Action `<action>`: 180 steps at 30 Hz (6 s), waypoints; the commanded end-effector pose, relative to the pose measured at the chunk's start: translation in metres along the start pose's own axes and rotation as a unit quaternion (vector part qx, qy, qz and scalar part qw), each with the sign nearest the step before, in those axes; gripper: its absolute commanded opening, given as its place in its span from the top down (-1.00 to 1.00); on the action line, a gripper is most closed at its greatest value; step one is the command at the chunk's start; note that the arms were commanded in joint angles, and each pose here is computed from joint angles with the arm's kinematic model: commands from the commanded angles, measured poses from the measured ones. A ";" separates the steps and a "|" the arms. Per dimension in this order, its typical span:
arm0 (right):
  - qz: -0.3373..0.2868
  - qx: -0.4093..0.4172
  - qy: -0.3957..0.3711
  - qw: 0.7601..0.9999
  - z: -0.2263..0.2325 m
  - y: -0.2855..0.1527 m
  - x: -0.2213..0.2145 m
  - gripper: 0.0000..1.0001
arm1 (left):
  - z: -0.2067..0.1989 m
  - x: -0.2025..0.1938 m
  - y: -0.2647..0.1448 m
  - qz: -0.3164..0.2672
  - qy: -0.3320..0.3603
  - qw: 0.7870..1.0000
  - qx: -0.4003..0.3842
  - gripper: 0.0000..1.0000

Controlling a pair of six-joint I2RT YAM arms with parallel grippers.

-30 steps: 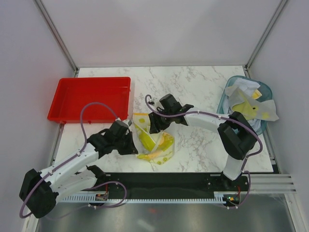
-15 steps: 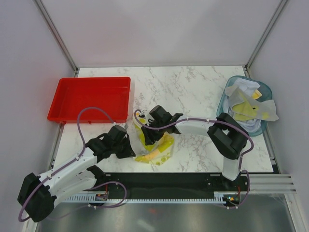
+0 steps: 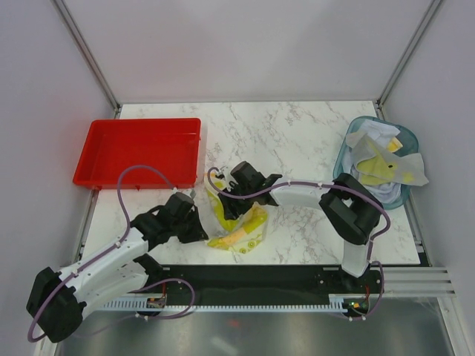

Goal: Fold and stack the towels
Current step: Flatten out the crumpled towel, then fold the towel

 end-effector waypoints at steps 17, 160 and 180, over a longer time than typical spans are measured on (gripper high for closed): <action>-0.120 -0.223 0.195 0.947 -0.043 -0.171 0.026 1.00 | -0.066 0.053 -0.032 -0.112 0.078 0.982 -0.129 0.95; -0.313 -0.128 0.113 0.934 -0.165 -0.199 0.021 1.00 | -0.134 0.192 0.018 -0.120 0.324 0.923 -0.168 0.95; -0.278 -0.133 0.182 0.934 -0.123 -0.166 -0.055 1.00 | -0.118 0.125 0.035 -0.056 0.331 0.933 -0.127 0.96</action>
Point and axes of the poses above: each gripper's point midway between its finger pads, its own y axis out along the fingers, its own z axis along the line the jaws close on, x = y × z, the point moved 8 cm from there along -y, back along the fingers, and after that the axes turned 4 degrees about -y, right-handed, at the moved point
